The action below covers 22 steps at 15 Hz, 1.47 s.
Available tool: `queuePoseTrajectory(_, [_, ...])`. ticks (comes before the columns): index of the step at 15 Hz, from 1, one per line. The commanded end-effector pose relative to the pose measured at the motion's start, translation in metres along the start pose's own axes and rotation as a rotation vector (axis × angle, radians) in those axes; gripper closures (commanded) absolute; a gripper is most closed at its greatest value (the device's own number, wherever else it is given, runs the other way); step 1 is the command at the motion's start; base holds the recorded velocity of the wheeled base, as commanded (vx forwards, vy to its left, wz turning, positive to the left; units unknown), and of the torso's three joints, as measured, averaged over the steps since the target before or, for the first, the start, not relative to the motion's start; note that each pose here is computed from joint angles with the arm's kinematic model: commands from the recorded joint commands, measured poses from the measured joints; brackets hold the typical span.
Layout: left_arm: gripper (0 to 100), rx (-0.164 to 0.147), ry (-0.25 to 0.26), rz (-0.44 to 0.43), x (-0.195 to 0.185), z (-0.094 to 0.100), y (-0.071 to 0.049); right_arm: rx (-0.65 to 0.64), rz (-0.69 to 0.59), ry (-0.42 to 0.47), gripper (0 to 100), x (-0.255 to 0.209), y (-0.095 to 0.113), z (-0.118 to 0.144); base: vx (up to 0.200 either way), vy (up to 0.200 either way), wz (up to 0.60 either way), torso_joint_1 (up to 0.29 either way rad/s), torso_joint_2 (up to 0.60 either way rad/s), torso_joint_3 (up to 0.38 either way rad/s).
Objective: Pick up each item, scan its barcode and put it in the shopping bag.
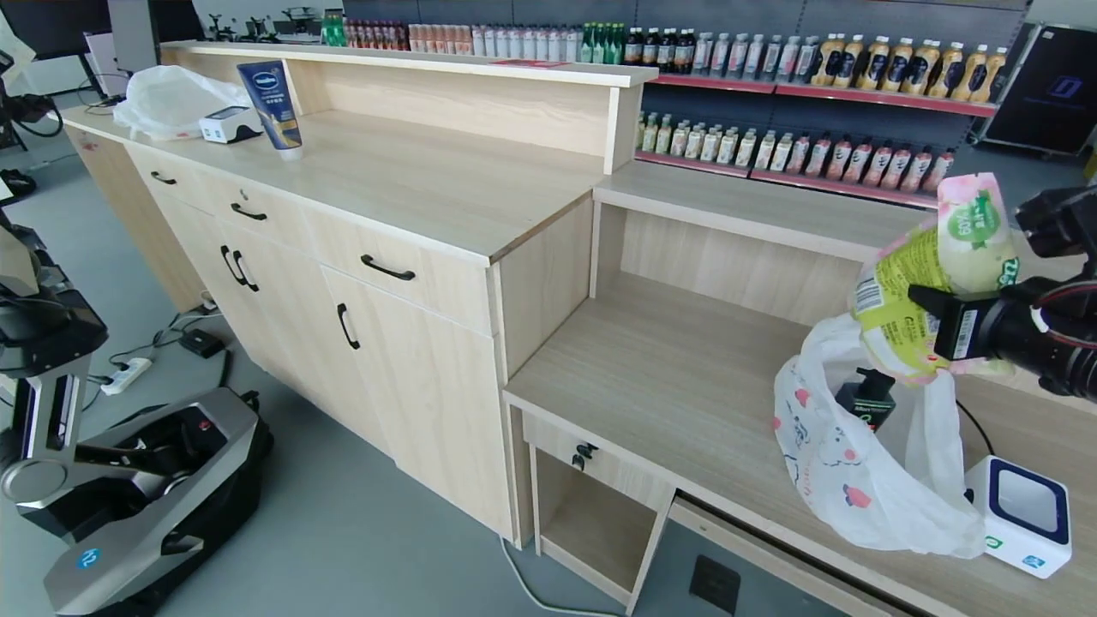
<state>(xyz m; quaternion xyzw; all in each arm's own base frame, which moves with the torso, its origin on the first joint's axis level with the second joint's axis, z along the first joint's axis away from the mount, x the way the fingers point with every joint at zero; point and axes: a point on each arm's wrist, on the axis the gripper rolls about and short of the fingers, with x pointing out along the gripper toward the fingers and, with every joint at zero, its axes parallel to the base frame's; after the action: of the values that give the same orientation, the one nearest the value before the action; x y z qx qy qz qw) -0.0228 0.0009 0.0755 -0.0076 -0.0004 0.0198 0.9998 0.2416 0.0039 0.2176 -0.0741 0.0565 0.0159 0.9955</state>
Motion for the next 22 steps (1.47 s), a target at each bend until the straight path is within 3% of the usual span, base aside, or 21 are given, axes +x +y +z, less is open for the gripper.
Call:
queuePoseTrajectory(1, [0, 0.0, 0.0, 0.002, 0.0, 0.0, 0.0, 0.029, 0.051, 0.097, 100, 0.005, 0.013, -0.022, 0.0, 0.0, 0.0, 0.0, 0.0, 0.0])
queuePoseTrajectory(3, [0, 0.0, 0.0, 0.002, 0.0, 0.0, 0.0, 0.079, 0.045, 0.159, 100, 0.011, 0.012, -0.033, 0.0, 0.0, 0.0, 0.0, 0.0, 0.0])
queuePoseTrajectory(9, [0, 0.0, 0.0, 0.002, 0.0, 0.0, 0.0, 0.009, -0.04, 0.052, 100, 0.009, -0.008, -0.02, 0.0, 0.0, 0.0, 0.0, 0.0, 0.0])
queuePoseTrajectory(14, [0, 0.0, 0.0, 0.002, 0.0, 0.0, 0.0, 0.052, -0.138, 0.216, 100, 0.022, -0.036, -0.053, 0.0, 0.0, 0.0, 0.0, 0.0, 0.0])
queuePoseTrajectory(22, [0, 0.0, 0.0, 0.002, 0.0, 0.0, 0.0, 0.056, -0.103, 0.342, 100, 0.049, -0.03, -0.088, 0.0, 0.0, 0.0, 0.0, 0.0, 0.0])
